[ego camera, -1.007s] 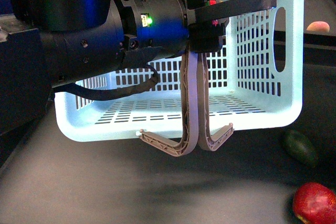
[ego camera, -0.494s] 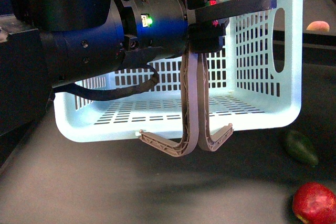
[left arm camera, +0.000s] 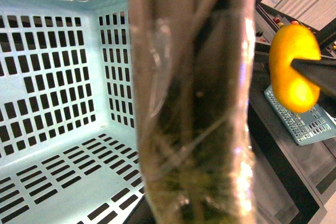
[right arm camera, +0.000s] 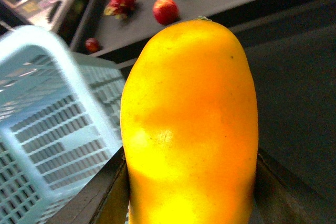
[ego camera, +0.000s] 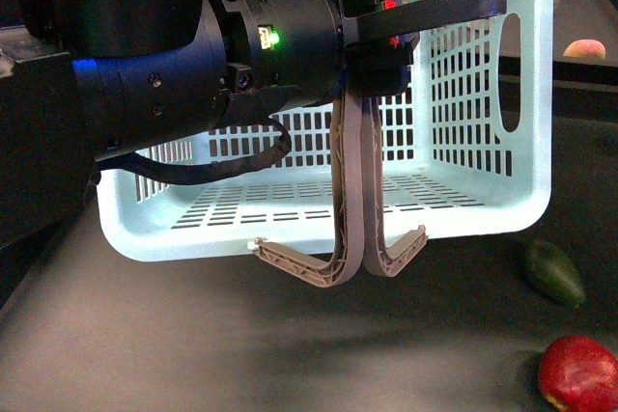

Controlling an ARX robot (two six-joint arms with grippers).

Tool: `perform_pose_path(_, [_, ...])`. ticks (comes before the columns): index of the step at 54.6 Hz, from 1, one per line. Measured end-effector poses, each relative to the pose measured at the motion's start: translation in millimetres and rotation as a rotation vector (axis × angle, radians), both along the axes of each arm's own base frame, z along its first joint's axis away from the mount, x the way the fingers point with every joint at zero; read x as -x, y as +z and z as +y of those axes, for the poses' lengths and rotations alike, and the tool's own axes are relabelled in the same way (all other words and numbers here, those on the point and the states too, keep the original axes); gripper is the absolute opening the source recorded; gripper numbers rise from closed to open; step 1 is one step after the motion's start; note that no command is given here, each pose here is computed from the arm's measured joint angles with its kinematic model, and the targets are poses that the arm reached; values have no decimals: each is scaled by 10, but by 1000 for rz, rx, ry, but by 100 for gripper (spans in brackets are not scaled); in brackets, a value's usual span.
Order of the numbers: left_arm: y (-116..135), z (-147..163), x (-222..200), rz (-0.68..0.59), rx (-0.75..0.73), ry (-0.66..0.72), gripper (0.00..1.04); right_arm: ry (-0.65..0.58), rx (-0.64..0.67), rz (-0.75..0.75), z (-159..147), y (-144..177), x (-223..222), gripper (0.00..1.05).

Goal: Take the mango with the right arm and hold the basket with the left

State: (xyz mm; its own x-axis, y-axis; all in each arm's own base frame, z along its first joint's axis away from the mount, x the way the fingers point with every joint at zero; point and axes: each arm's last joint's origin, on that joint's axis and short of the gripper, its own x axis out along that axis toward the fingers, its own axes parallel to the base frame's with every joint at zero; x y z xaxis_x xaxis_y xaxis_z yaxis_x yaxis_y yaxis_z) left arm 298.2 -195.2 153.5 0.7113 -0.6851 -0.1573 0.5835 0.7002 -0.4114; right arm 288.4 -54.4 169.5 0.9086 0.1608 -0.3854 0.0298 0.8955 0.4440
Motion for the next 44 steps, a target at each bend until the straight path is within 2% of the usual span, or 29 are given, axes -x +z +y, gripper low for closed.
perform_pose_path(9, [0,0,0,0,0,0,6,112,18,-68,510,247,32,57])
perform_pose_path(15, [0,0,0,0,0,0,6,191,41,-44,948,183,11,57])
perform_pose_path(19, [0,0,0,0,0,0,6,213,53,-28,1131,129,-42,57])
perform_pose_path(33, [0,0,0,0,0,0,6,180,69,10,1437,-65,-242,57])
perform_pose_path(40, [0,0,0,0,0,0,6,177,52,-11,1457,-69,-234,81])
perform_pose_path(44, [0,0,0,0,0,1,6,175,43,-25,1430,-29,-204,90])
